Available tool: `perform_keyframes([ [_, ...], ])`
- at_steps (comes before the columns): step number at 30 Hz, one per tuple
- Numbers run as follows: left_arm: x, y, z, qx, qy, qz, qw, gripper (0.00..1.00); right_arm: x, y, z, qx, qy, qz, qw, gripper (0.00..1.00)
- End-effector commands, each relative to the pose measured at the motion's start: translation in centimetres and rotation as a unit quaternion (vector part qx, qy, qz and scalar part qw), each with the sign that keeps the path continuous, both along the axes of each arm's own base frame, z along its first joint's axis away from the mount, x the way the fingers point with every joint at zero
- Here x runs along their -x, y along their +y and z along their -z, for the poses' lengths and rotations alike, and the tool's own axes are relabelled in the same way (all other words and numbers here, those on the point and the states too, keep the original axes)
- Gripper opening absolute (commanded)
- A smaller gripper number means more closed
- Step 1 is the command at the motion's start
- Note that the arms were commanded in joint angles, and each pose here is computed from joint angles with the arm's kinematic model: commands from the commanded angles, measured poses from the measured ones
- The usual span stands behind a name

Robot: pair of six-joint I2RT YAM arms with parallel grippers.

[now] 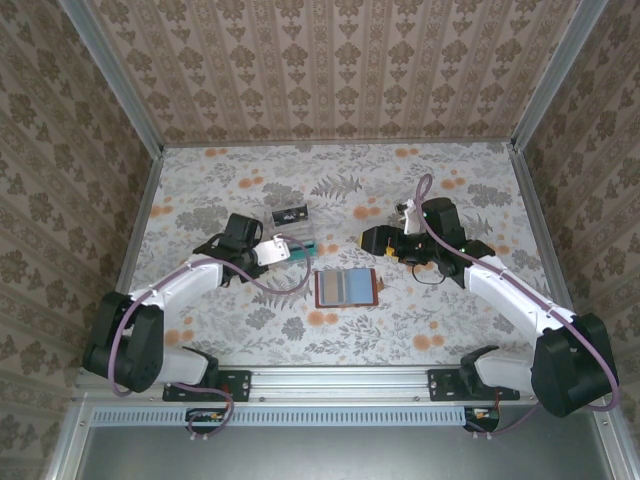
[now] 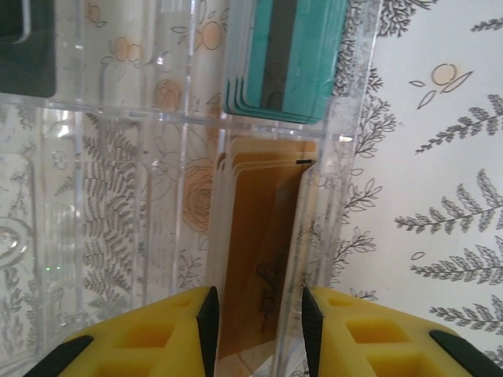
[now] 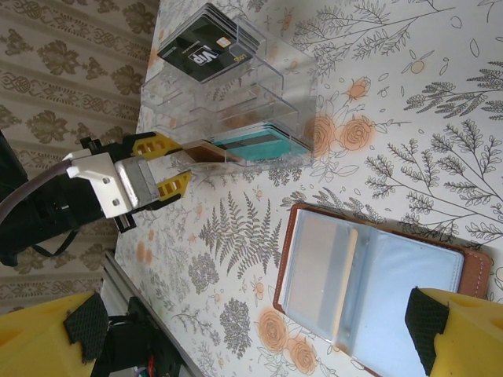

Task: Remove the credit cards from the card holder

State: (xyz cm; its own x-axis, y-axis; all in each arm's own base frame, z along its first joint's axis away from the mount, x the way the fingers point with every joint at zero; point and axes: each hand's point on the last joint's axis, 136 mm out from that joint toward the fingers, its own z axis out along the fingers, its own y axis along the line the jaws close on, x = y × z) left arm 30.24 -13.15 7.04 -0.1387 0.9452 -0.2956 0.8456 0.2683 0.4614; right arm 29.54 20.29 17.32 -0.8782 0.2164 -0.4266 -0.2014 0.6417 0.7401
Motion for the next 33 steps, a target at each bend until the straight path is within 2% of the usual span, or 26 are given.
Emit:
perform_keyframes([
  [1, -0.8, 0.2, -1.2, 0.002, -0.021, -0.003, 1.0, 0.38, -0.2, 0.1, -0.3, -0.005, -0.002, -0.002, 1.0, 1.0],
  [5, -1.2, 0.6, -1.0, -0.011, -0.03, -0.011, 0.999, 0.41, -0.2, 0.1, -0.2, -0.005, 0.0, -0.001, 1.0, 1.0],
  [19, -3.3, 1.2, -0.7, -0.031, -0.036, -0.047, 0.998, 0.42, -0.1, 0.2, -0.2, -0.006, 0.0, -0.004, 1.0, 1.0],
  [33, -2.6, 1.1, -1.0, -0.021, -0.029, -0.041, 0.999, 0.48, 0.0, 0.1, -0.2, -0.006, 0.001, -0.004, 1.0, 1.0],
])
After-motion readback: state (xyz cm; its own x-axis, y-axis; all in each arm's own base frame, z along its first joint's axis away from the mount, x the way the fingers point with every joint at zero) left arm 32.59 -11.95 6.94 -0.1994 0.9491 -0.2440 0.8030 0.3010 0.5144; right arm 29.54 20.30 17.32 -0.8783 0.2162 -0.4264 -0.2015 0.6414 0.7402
